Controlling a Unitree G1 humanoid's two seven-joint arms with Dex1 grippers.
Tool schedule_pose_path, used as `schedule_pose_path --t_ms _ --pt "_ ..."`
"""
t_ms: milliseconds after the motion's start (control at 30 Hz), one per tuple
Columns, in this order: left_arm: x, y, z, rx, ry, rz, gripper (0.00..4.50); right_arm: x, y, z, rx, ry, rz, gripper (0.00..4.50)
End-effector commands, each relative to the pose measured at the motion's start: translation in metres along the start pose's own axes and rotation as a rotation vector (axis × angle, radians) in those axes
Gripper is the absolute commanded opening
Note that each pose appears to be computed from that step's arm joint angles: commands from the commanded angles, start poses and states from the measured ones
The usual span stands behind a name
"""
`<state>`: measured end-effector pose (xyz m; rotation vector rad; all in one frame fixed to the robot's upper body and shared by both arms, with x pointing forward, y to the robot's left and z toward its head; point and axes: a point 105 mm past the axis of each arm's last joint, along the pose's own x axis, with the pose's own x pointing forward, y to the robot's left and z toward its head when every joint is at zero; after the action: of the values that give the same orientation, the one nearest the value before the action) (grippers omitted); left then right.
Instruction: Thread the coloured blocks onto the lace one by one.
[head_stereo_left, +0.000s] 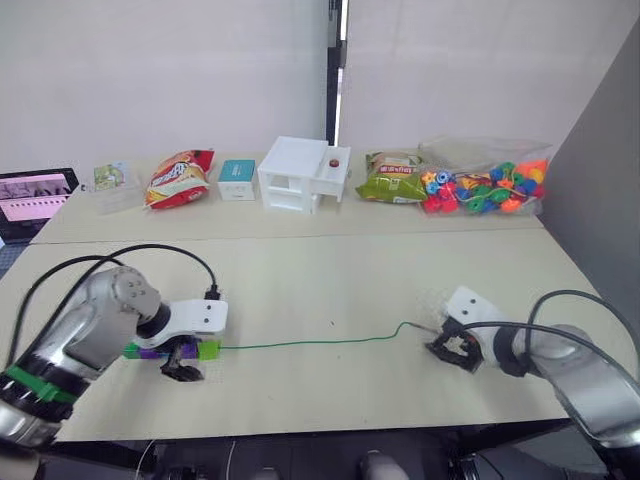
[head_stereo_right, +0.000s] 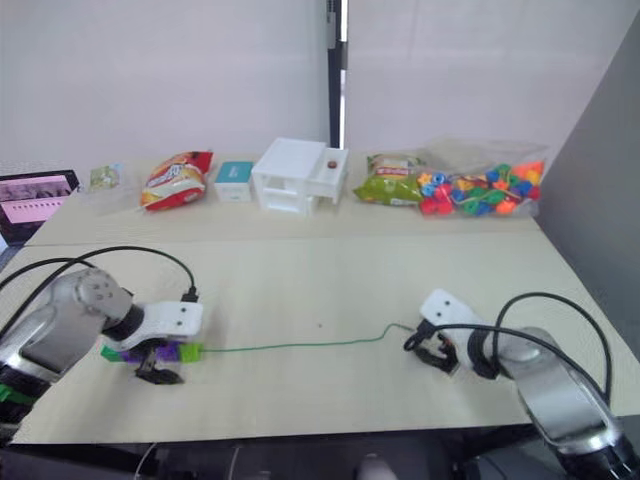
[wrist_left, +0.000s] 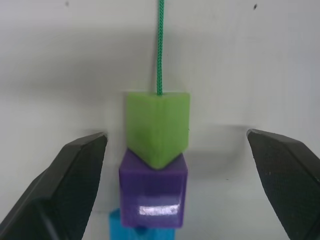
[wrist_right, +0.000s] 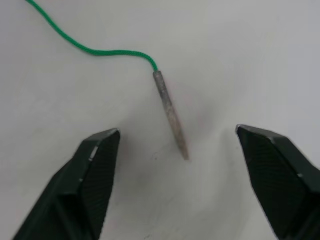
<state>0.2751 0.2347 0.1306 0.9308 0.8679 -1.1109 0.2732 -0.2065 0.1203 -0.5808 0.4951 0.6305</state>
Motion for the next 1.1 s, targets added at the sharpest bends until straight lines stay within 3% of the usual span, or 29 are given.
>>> schedule_pose_path --t_ms 33,100,200,300,367,400,533,667,900,1100 --pt "-0.047 0.009 0.020 -0.072 -0.211 0.147 4.50 -0.027 -0.006 0.018 0.034 -0.116 -0.046 4.46" --pt "-0.061 0.012 0.019 -0.177 -0.343 0.222 4.50 -0.036 -0.009 0.018 0.092 -0.168 -0.068 4.46" --pt "-0.065 -0.004 -0.003 -0.283 -0.430 0.264 4.50 -0.044 -0.014 0.009 0.164 -0.219 -0.109 4.46" --pt "-0.067 -0.011 -0.027 -0.450 -0.560 0.414 4.50 -0.051 -0.016 -0.006 0.249 -0.260 -0.143 4.46" --pt "-0.073 -0.016 -0.046 -0.399 -0.603 0.588 4.50 -0.055 -0.017 -0.018 0.304 -0.286 -0.174 4.46" --pt "-0.074 -0.022 -0.057 -0.451 -0.636 0.617 4.50 -0.056 -0.017 -0.026 0.340 -0.293 -0.180 4.46" --pt "-0.068 -0.038 -0.079 -0.639 -0.756 0.574 4.50 -0.060 -0.014 -0.041 0.374 -0.305 -0.192 4.46" --pt "-0.045 -0.067 -0.112 -0.736 -0.704 0.598 4.50 -0.063 -0.014 -0.074 0.462 -0.288 -0.233 4.46" --pt "-0.023 -0.088 -0.132 -0.797 -0.634 0.570 4.50 -0.060 -0.013 -0.094 0.445 -0.260 -0.215 4.46" --pt "-0.023 -0.088 -0.133 -0.796 -0.638 0.567 4.50 -0.058 -0.014 -0.095 0.431 -0.250 -0.198 4.46"
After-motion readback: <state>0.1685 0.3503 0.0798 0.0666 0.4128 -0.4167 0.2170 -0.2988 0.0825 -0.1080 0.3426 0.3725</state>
